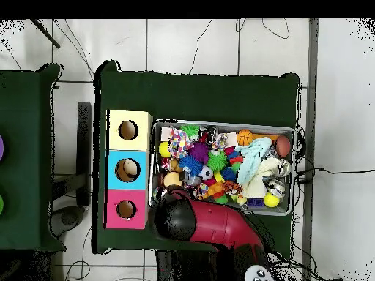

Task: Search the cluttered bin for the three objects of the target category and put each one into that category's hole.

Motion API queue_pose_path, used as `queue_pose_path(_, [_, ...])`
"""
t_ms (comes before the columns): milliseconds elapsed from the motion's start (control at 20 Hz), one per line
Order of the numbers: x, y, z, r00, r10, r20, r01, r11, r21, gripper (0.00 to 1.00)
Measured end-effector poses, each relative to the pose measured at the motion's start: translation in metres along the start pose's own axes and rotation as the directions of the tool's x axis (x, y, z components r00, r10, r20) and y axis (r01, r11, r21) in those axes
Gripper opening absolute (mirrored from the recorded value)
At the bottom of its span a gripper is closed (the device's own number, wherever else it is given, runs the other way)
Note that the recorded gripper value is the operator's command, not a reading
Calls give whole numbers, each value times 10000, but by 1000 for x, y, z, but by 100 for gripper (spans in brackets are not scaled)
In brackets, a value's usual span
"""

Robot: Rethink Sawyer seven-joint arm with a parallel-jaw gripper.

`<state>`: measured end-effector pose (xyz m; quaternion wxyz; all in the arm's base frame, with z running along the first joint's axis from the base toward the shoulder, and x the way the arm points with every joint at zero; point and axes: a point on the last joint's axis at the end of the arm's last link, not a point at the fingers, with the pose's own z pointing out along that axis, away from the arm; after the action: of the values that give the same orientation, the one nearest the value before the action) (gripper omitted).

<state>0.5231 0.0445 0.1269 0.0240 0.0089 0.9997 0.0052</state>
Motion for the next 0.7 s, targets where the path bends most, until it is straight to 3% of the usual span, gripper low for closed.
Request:
queue_pose_path(400, [-25,4,37,9995,-304,-20,304,9995,-123,100])
queue_pose_path(700, [-45,12,41,9984,-494,278,496,9987,-78,100])
